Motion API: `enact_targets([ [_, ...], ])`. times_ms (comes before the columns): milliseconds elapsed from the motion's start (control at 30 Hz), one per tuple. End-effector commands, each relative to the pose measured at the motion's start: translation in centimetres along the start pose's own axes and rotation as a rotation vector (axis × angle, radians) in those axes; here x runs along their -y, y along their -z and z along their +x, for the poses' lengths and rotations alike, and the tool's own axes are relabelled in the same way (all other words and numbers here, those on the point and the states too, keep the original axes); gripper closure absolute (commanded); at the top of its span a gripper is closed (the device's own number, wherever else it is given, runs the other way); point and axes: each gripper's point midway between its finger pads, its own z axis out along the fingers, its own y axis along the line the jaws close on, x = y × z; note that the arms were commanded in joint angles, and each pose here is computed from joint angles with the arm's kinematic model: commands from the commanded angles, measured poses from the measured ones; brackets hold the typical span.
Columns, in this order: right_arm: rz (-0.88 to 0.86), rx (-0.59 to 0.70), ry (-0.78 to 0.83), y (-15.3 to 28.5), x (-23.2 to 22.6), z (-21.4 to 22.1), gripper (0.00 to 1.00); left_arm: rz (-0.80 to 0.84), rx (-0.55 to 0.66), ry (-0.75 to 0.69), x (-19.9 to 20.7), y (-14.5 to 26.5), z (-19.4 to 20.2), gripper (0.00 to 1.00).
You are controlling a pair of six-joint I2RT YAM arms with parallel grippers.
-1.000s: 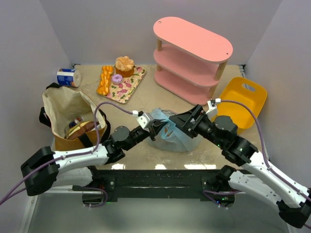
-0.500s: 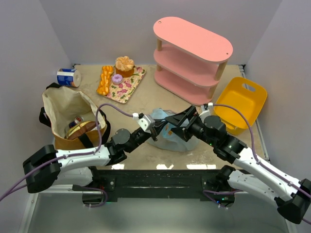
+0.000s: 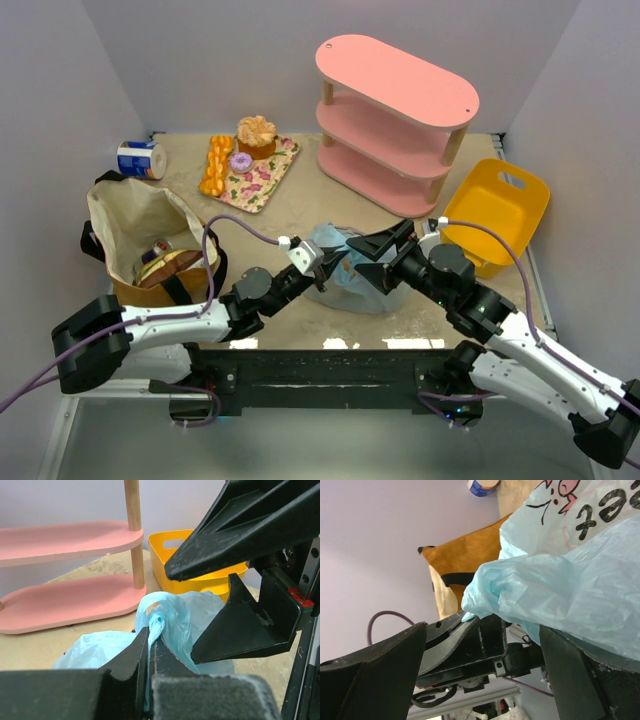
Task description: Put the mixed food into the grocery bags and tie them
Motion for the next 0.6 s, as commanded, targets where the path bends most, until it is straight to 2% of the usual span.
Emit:
enact_targets([
  [0, -0.087, 0.008, -0.079, 0.1, -3.5, -0.2, 0.01, -0.034, 0.063, -0.013, -0.5, -0.3, -1.3, 1.00],
  [567, -0.005, 0.093, -0.078, 1.6, -3.2, -1.4, 0.01, -0.066, 0.050, -0.028, -1.0, -0.5, -1.0, 1.00],
])
